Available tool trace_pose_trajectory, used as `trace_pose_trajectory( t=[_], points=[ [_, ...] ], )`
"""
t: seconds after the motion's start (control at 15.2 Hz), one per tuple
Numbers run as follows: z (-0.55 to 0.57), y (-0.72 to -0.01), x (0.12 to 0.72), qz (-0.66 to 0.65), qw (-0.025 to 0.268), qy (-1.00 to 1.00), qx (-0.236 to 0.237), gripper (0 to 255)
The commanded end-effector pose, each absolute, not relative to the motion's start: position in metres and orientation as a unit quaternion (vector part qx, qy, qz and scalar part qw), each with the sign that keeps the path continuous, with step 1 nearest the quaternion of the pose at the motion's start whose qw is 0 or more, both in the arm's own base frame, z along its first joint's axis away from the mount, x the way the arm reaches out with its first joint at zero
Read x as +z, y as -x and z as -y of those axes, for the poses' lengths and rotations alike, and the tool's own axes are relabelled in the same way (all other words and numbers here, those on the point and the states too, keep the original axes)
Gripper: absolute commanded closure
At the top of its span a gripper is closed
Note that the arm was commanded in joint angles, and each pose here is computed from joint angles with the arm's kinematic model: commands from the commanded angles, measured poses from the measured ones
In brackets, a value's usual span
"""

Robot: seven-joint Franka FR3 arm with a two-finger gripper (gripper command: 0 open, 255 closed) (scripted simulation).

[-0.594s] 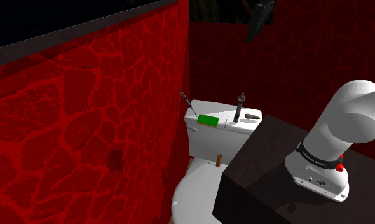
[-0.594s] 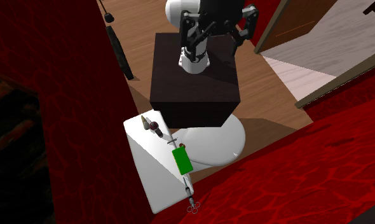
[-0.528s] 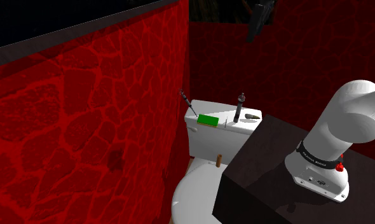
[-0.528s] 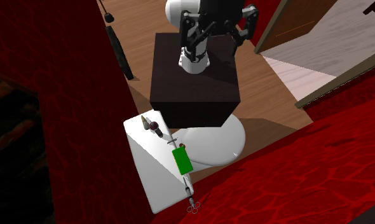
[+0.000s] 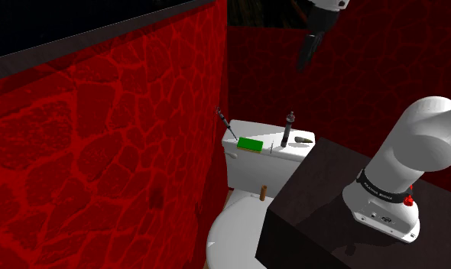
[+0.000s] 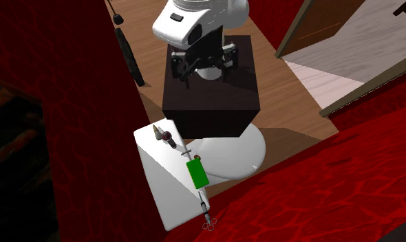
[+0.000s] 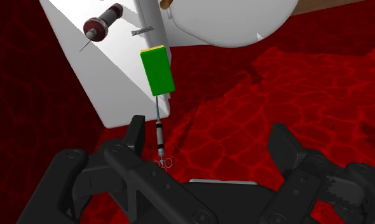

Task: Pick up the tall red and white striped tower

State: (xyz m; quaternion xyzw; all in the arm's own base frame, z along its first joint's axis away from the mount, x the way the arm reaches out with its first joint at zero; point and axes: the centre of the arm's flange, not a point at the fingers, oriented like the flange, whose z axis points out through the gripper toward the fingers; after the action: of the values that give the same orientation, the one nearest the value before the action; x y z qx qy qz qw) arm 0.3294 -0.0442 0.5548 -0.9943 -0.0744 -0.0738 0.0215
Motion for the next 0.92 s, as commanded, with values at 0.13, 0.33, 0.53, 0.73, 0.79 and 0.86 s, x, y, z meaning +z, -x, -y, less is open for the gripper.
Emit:
trace_pose_trajectory(
  t=[0.13,0.33,0.53,0.73,0.79,0.86],
  points=[
    [0.077,-0.332,0.510,0.074,0.036,0.993,-0.082,0],
    [0.101,-0.335,0.476,0.073,0.047,0.992,-0.087,0],
    [0.124,-0.338,0.442,0.072,0.058,0.991,-0.093,0],
    [0.146,-0.342,0.406,0.071,0.069,0.990,-0.098,0],
    [0.153,-0.343,0.394,0.071,0.073,0.990,-0.100,0],
    [0.160,-0.344,0.383,0.070,0.076,0.989,-0.102,0]
  ],
)
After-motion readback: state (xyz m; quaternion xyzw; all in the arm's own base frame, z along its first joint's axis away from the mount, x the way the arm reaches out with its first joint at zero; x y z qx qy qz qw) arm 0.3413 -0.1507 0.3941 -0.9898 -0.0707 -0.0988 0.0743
